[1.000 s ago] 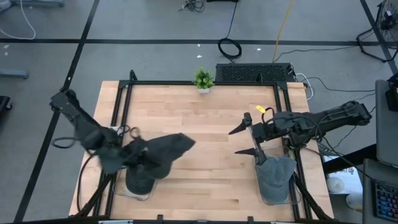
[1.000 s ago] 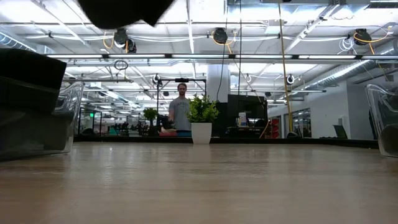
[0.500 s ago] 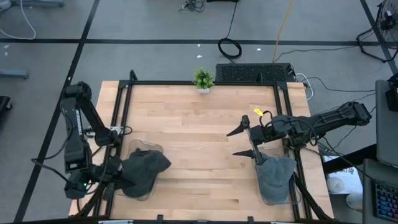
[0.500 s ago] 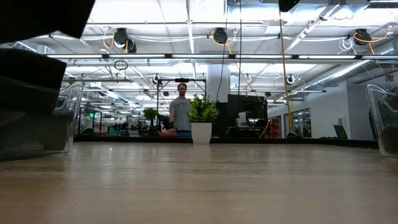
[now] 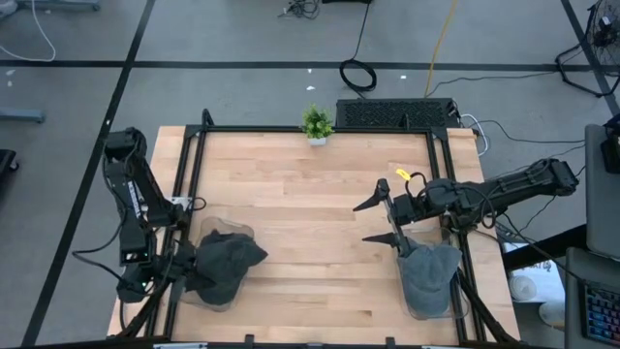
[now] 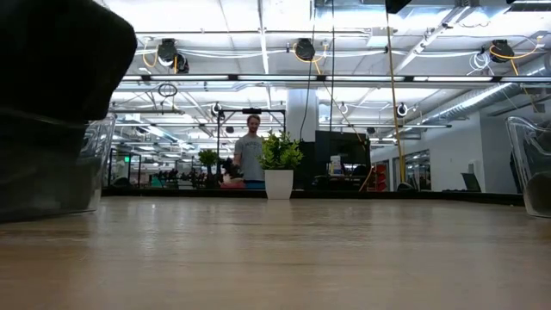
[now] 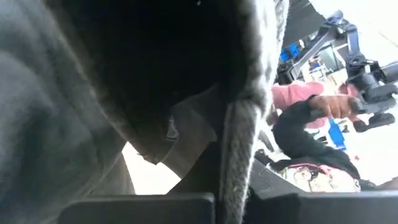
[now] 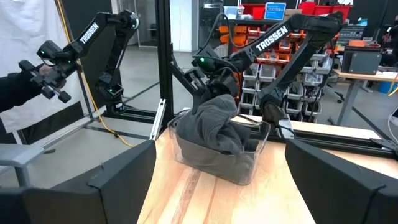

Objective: Pick & Place hat
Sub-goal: Put the black cap into the left transparent bin

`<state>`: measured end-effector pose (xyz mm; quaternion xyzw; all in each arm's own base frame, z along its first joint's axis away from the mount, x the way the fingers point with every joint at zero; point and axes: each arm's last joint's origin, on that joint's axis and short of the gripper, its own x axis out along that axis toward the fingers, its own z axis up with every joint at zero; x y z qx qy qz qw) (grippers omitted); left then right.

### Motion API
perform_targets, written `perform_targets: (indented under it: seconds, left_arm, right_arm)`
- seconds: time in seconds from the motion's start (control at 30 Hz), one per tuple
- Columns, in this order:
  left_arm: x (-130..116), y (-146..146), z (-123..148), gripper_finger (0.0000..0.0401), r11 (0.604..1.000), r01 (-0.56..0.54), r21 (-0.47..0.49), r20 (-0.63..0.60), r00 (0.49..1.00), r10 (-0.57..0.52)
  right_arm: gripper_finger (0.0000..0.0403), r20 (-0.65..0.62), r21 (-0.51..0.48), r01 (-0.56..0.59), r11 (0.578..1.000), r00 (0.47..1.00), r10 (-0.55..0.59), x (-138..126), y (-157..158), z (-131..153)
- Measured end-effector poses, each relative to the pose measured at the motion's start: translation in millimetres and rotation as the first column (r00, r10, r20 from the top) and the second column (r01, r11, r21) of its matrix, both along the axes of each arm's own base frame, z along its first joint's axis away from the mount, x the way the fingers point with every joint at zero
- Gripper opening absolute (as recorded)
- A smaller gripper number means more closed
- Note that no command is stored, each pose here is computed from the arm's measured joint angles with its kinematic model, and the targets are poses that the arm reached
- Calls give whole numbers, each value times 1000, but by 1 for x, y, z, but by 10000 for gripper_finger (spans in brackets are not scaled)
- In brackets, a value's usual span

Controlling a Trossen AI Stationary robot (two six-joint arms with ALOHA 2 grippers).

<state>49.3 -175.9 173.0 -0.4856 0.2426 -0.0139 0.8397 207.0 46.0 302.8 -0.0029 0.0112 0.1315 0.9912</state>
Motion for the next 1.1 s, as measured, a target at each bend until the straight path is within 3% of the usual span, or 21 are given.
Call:
perform_targets:
  seconds: [0.23,0.57,0.77,0.93,1.1]
  left_arm:
    - [1,-1,-1,55,1000,18,-6,15,1000,-18]
    - [5,-1,0,194,998,-21,-55,7,1000,22]
    - [5,-2,7,266,996,12,-87,21,1000,-11]
    - [4,2,18,282,994,47,-99,49,998,-42]
    - [1,11,24,259,986,62,-153,9,998,-62]
  right_arm:
    - [345,0,-2,0,1000,1000,0,0,0,0]
    - [345,0,-3,0,1000,1000,0,0,0,0]
    - [345,-4,-1,-1,1000,1000,1,0,0,0]
    - [345,-11,-2,-1,1000,1000,1,0,0,-1]
    - [345,-24,-5,-1,1000,1000,1,0,0,-2]
